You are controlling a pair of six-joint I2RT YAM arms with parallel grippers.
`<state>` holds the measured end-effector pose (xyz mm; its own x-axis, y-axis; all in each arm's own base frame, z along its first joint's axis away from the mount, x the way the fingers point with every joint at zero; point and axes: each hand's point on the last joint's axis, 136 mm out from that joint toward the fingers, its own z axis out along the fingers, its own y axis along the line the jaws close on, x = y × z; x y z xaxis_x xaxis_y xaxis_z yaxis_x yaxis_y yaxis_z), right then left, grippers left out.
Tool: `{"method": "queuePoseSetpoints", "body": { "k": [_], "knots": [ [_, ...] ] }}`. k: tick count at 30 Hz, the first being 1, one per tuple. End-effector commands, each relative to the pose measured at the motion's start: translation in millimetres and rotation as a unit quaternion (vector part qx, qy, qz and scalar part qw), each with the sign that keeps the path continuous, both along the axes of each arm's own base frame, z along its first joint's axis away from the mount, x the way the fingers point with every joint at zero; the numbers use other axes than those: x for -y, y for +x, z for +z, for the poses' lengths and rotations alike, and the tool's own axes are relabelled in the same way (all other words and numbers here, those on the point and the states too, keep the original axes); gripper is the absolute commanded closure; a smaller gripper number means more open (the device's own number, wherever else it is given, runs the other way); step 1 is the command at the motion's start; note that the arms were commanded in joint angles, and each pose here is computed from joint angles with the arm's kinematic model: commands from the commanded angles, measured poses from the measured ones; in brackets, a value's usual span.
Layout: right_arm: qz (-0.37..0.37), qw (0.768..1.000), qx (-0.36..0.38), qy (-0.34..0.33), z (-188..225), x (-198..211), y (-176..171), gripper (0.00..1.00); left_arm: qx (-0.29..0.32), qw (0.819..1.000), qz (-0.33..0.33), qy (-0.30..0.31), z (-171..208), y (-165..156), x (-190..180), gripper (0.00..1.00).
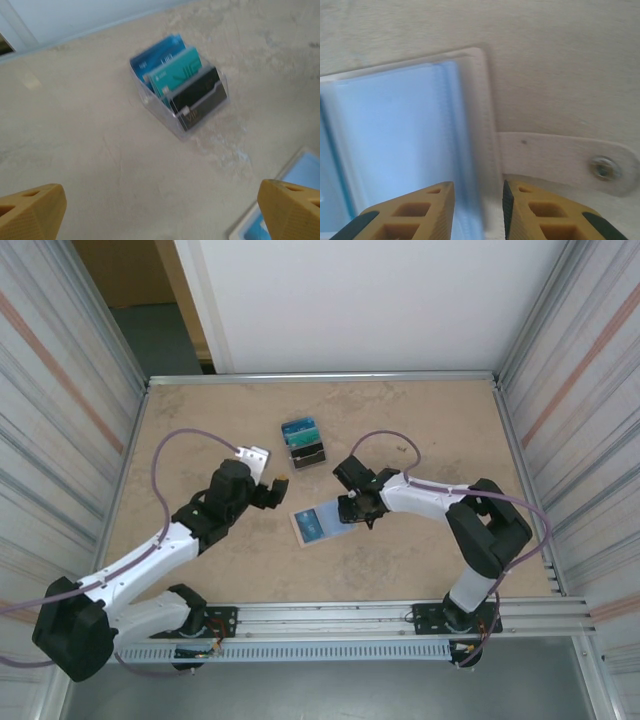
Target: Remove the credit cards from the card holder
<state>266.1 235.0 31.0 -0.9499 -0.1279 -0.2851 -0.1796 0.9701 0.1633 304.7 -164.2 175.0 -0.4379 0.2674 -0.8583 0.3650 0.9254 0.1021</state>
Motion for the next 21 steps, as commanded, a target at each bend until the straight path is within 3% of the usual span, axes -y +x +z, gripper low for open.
{"method": "queuePoseSetpoints", "body": {
  "k": [1,12,21],
  "knots": [
    [-0.024,0.999,0.009,0.043,22,2,2,0.69,-0.042,0.999,-0.004,0.008,-19,-15,7,0.01],
    [0.011,0.985,-0.011,0.170,56,-33,-4,0.73,-0.131,0.989,-0.039,0.056,-86,-43,35,0.03],
    [0.025,0.980,-0.049,0.193,40,-52,-9,0.78,-0.157,0.983,-0.035,0.084,-117,-42,34,0.05]
  ]
}}
